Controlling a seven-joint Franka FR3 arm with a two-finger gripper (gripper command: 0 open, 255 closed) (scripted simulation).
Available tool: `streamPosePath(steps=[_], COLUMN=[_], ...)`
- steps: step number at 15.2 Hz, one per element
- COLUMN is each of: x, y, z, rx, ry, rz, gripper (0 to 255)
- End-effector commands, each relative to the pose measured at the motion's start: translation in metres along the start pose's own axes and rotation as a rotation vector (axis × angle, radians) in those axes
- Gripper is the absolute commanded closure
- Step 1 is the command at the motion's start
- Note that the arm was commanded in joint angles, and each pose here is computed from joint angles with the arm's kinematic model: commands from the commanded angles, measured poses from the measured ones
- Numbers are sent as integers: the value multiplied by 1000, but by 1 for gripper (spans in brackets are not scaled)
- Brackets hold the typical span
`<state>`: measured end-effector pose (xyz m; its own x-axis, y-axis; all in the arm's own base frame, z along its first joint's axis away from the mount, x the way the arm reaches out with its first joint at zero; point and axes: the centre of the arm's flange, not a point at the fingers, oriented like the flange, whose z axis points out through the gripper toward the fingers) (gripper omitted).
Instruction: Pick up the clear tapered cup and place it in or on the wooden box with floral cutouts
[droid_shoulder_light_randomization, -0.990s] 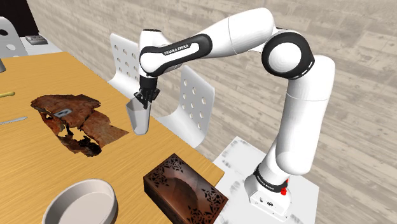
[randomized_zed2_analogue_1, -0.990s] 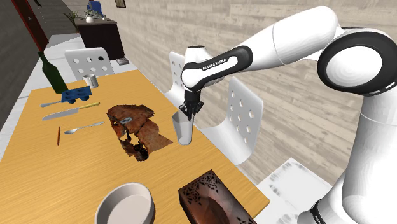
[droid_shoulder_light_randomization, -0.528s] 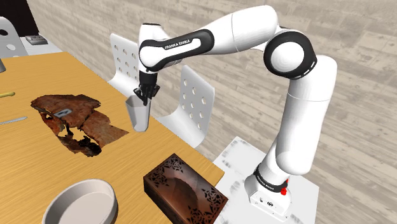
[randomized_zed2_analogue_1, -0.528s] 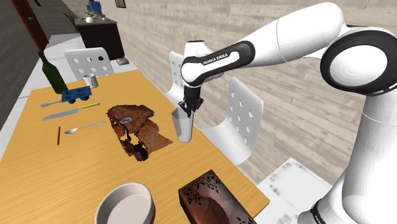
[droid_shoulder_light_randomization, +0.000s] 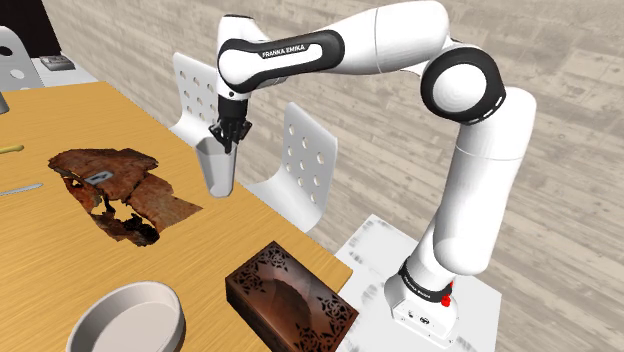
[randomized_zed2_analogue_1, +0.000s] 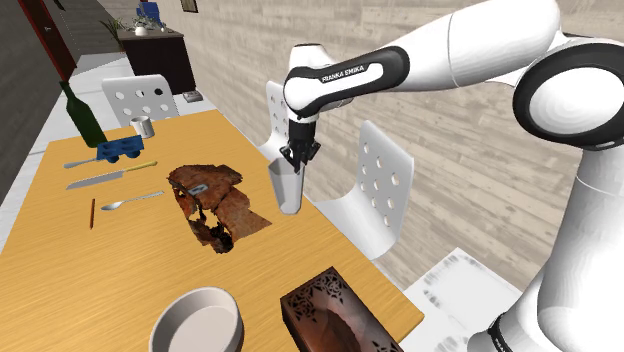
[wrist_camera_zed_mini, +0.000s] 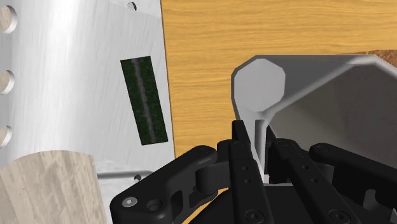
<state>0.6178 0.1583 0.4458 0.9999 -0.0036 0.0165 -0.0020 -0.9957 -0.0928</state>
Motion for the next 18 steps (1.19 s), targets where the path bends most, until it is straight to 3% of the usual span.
streamPosePath(steps=[1, 18], x=[-1, 1], y=[-1, -10], z=[-11, -100], rx=[0, 0], ry=[0, 0], rz=[0, 0], gripper=[255, 255])
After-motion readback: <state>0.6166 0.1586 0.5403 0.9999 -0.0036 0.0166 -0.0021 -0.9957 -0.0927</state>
